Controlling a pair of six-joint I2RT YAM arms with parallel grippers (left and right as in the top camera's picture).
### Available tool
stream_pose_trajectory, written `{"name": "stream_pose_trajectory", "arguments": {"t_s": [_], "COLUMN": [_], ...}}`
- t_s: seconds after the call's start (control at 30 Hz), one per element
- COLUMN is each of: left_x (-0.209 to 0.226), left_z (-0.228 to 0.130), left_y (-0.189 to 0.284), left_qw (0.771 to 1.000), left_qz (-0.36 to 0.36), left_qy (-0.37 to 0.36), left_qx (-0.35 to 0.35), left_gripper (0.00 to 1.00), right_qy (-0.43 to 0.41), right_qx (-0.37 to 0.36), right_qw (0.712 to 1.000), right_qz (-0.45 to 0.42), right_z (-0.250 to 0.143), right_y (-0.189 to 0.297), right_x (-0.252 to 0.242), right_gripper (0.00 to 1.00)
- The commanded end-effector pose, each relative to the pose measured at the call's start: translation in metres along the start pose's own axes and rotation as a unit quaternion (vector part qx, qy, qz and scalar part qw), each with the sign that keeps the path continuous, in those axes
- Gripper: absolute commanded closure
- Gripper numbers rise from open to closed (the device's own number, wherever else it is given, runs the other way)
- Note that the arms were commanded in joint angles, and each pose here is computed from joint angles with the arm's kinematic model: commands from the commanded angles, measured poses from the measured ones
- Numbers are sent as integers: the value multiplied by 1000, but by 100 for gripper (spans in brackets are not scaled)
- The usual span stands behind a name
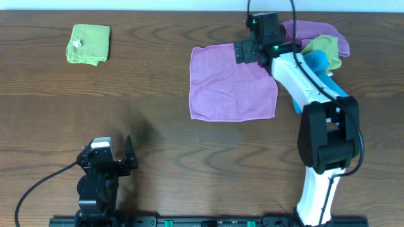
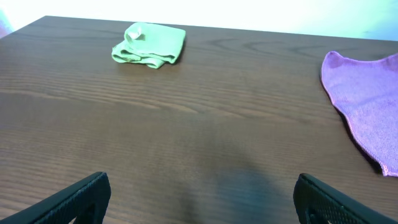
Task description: Fold the cloth
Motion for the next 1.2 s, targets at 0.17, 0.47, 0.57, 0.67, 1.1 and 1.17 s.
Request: {"name": "stream_pose_trajectory", "arguments": {"t_s": [0.17,0.47,0.57,0.67,1.1,1.17], "left_x": [0,0,0,0,0,1], "left_z": [-8,-8,-8,-8,-8,-8], "left_y": [-3,-3,-3,-3,-3,-3], "left_qw": [1000,1000,1000,1000,1000,1000], "left_qz": [3,3,3,3,3,3], "left_qy": [-4,-4,-4,-4,-4,-4], "left_qx": [11,11,11,11,11,11], "left_gripper": [4,5,5,5,5,5], "right_qy": [-120,-58,-109,-114,-146,-144], "right_qx": [-41,3,8,28,65,65], "right_qw": [969,994,990,988,987,987], "right_qz": [-213,88,-86,-97,19,17], "right_z": [9,8,0,-7,-13,-13], "right_y": [12,4,5,5,4,3], "right_x": [-53,-9,-37,-37,-29,-31], "right_gripper": [1,1,1,1,1,1]}}
Point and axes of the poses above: each gripper's point midway between its finger pads, its own y axis back along the fingers, its own x axis along the line the jaws close on, z = x × y, the point moved 8 cm from there along y, back along the fingers, and after that the axes turned 3 degrees about -y, right-handed, at the moved point
